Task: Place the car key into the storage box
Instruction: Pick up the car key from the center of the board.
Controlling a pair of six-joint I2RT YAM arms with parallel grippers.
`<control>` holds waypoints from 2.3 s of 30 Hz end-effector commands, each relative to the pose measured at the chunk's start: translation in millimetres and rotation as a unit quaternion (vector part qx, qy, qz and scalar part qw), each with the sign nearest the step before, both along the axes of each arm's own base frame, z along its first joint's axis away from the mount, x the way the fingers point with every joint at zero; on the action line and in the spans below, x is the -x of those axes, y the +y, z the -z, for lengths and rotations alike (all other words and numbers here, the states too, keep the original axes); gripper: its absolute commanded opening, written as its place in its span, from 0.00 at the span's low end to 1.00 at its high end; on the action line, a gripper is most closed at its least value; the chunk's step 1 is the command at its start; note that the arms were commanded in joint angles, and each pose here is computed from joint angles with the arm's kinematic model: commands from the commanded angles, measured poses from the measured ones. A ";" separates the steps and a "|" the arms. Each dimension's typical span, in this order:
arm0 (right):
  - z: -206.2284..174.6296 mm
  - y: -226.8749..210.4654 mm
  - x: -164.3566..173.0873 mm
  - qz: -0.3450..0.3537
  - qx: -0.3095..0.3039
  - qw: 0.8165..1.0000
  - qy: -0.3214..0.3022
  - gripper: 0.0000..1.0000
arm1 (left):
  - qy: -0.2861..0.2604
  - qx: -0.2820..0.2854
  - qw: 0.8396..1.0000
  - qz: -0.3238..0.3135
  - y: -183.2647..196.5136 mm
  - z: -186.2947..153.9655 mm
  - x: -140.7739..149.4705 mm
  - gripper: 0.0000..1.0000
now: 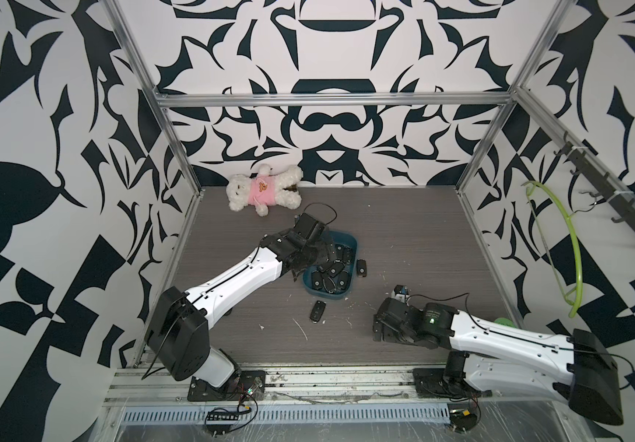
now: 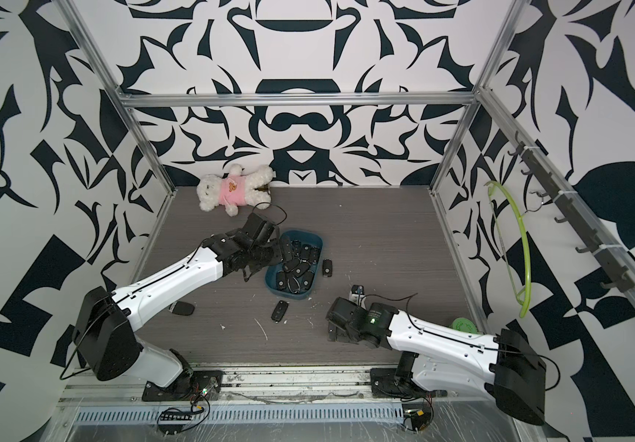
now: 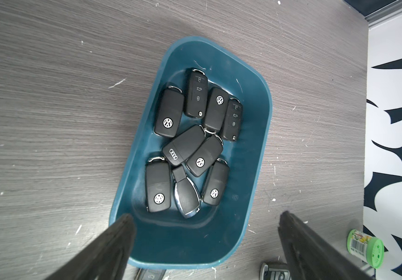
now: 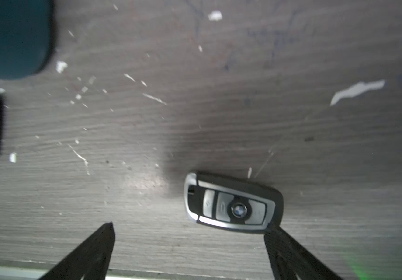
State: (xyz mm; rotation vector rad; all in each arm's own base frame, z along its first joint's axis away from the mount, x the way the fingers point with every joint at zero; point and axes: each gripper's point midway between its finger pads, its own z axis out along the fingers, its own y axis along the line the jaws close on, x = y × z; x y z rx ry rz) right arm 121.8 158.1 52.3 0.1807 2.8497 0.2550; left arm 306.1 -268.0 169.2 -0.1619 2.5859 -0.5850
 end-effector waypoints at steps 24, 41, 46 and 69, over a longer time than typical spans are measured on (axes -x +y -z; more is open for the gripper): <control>24.4 13.0 2.9 0.003 0.019 1.000 0.022 0.99 | -0.007 -0.028 0.999 -0.028 16.7 -4.1 6.6 0.99; 20.8 1.2 -26.2 0.032 0.082 0.996 0.020 0.71 | -0.004 -0.027 0.999 -0.031 20.9 -2.7 11.4 0.99; 24.2 -6.9 -18.8 0.024 0.097 0.994 0.033 0.62 | -0.006 -0.029 0.999 -0.035 23.5 -2.5 11.8 0.99; 44.3 -5.2 -4.6 0.006 0.084 0.995 0.054 0.35 | -0.012 -0.036 0.999 -0.027 17.6 -7.8 4.5 0.99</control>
